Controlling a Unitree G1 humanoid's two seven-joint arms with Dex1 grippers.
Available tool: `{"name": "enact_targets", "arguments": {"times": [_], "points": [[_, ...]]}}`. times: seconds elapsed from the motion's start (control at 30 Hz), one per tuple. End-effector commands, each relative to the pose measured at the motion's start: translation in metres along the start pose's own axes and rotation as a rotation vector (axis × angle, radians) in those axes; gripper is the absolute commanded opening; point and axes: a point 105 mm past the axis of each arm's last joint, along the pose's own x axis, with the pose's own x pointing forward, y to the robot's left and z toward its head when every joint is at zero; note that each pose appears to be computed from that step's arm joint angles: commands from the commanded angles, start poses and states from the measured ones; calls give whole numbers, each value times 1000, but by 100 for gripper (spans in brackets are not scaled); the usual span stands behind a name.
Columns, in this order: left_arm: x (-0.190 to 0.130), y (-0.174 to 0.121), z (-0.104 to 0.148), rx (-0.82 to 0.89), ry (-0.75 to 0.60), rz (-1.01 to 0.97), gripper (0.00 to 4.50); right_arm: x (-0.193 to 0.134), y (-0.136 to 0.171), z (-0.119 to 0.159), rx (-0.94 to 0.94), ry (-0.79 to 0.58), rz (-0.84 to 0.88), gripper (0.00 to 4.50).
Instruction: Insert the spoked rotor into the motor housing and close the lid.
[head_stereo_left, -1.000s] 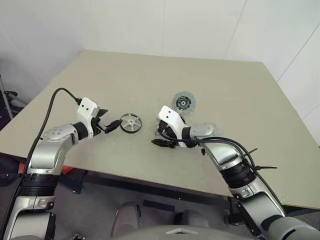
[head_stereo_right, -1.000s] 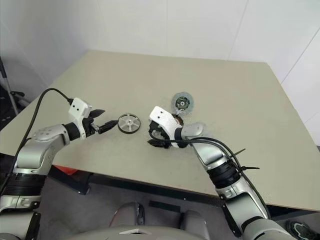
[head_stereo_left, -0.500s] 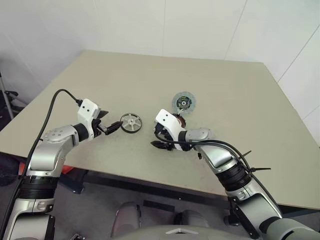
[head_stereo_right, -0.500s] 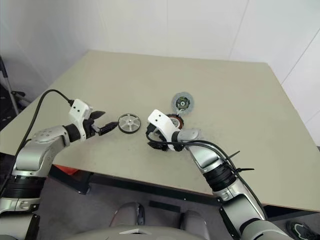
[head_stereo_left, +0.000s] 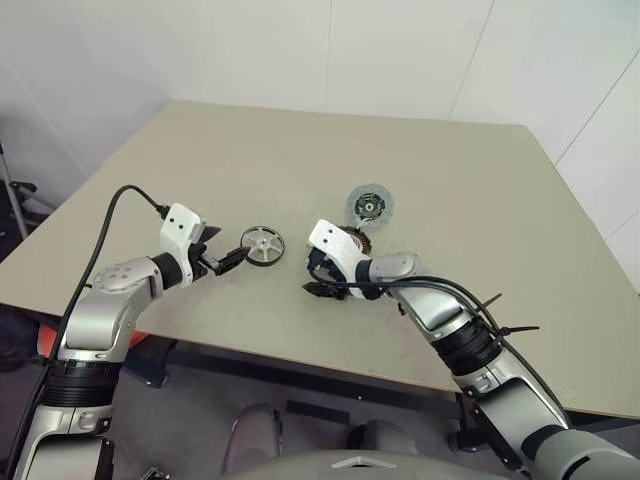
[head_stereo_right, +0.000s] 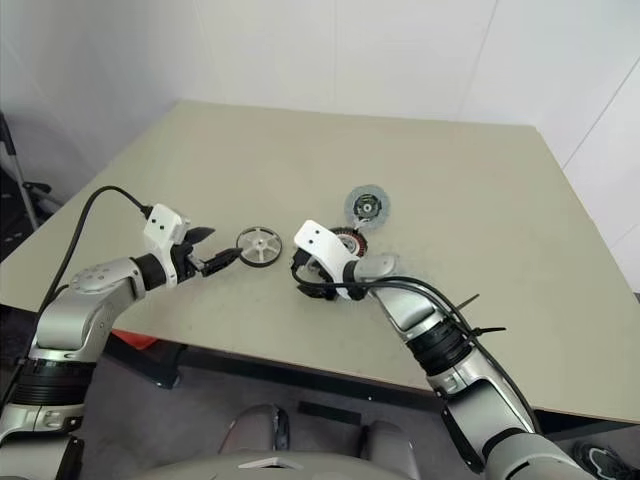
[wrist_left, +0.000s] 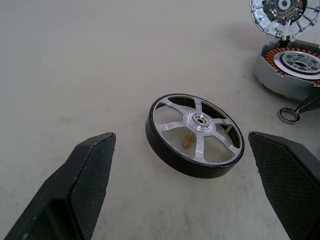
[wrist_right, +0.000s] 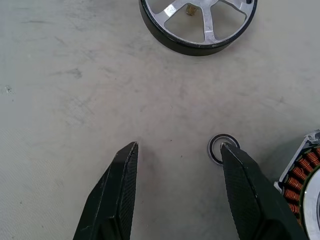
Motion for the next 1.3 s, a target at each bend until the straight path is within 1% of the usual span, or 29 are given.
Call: {"name": "enact_targets", "arguments": {"times": [0.03, 0.3, 0.53, 0.77, 0.97, 1.13, 1.2, 1.3], "points": [[-2, -1, 14, 30, -45, 0, 450, -2, -10, 9, -62, -8, -23, 291], [-1, -1, 14, 26, -51, 6, 450, 3, -13, 4, -95, 26, -2, 291], [-2, 1, 12, 24, -52, 14, 450, -1, -13, -2, -112, 46, 5, 291], [-1, 5, 14, 27, -59, 26, 450, -7, -19, -20, -123, 94, -12, 291], [0, 7, 15, 31, -63, 30, 450, -7, -22, -24, -141, 108, -29, 291], [0, 8, 15, 33, -66, 33, 450, -16, -22, -8, -268, 98, -35, 291], [-2, 11, 14, 33, -65, 45, 450, -26, -20, 7, -366, 80, -31, 291], [-4, 14, 14, 33, -64, 55, 450, -36, -15, 27, -448, 42, -24, 291]]}}
